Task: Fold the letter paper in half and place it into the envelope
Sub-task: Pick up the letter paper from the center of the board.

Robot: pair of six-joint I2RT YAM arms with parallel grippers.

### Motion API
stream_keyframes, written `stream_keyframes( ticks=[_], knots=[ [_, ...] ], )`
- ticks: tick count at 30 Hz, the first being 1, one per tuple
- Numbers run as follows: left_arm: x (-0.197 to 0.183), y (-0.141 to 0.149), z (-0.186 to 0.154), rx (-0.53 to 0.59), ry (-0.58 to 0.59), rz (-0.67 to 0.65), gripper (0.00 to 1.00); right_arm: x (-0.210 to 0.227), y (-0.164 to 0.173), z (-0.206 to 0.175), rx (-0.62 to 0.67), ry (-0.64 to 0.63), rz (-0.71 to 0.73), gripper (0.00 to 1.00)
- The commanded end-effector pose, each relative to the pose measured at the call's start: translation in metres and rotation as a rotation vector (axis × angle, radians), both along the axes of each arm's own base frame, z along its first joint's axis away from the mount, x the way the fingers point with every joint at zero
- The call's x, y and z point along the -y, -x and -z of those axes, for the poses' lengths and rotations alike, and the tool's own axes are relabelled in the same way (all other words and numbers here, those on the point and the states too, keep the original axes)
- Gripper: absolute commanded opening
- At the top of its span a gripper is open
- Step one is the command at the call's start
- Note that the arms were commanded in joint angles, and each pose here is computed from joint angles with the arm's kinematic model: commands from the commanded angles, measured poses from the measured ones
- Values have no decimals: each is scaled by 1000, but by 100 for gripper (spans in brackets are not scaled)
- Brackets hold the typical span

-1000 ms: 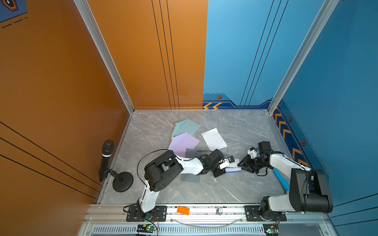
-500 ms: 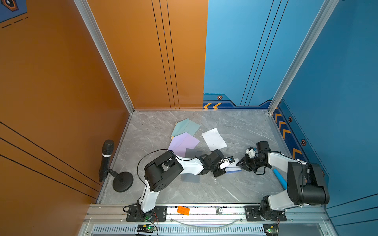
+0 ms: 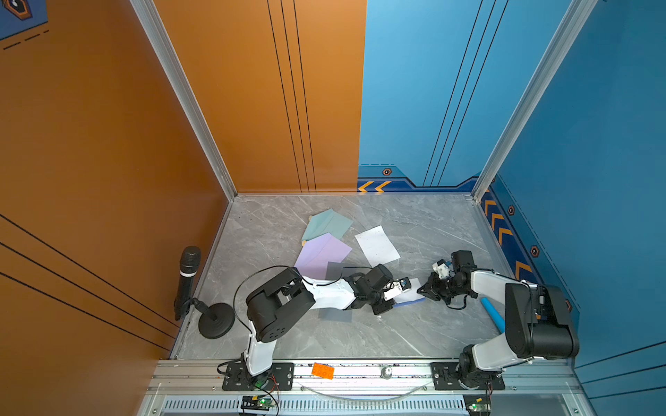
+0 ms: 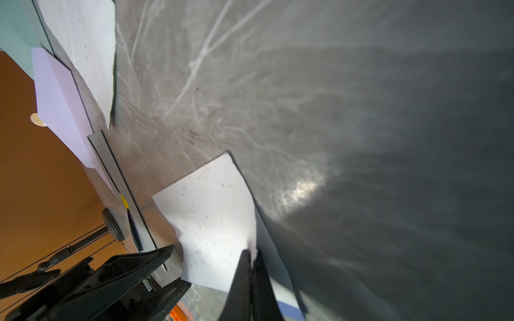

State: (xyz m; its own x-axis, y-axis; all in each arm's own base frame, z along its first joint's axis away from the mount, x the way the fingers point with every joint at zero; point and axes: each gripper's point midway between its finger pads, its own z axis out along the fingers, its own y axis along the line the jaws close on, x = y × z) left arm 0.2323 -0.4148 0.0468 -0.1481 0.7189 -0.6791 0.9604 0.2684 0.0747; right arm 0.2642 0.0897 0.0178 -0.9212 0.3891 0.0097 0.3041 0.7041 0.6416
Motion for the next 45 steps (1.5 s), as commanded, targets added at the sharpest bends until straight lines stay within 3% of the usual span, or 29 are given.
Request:
stream_keyframes(
  ticks=[1, 3, 9, 18, 30, 45],
  knots=[
    [-9, -6, -33, -8, 52, -36, 34, -2, -5, -4, 81, 4, -27, 3],
    [-19, -25, -40, -43, 74, -109, 34, -1, -5, -6, 117, 33, -46, 3],
    [-25, -54, -39, -314, 137, -154, 38, -5, -7, -13, 189, 91, -63, 1],
    [-22, -58, -4, -494, 77, -146, 45, -22, -6, -28, 288, 158, -151, 0],
    [-24, -65, 7, -540, 92, -135, 47, -33, -4, -33, 343, 233, -207, 0],
    [-15, -52, 26, -624, 90, -86, 49, -37, -8, -47, 443, 308, -227, 0]
  ],
)
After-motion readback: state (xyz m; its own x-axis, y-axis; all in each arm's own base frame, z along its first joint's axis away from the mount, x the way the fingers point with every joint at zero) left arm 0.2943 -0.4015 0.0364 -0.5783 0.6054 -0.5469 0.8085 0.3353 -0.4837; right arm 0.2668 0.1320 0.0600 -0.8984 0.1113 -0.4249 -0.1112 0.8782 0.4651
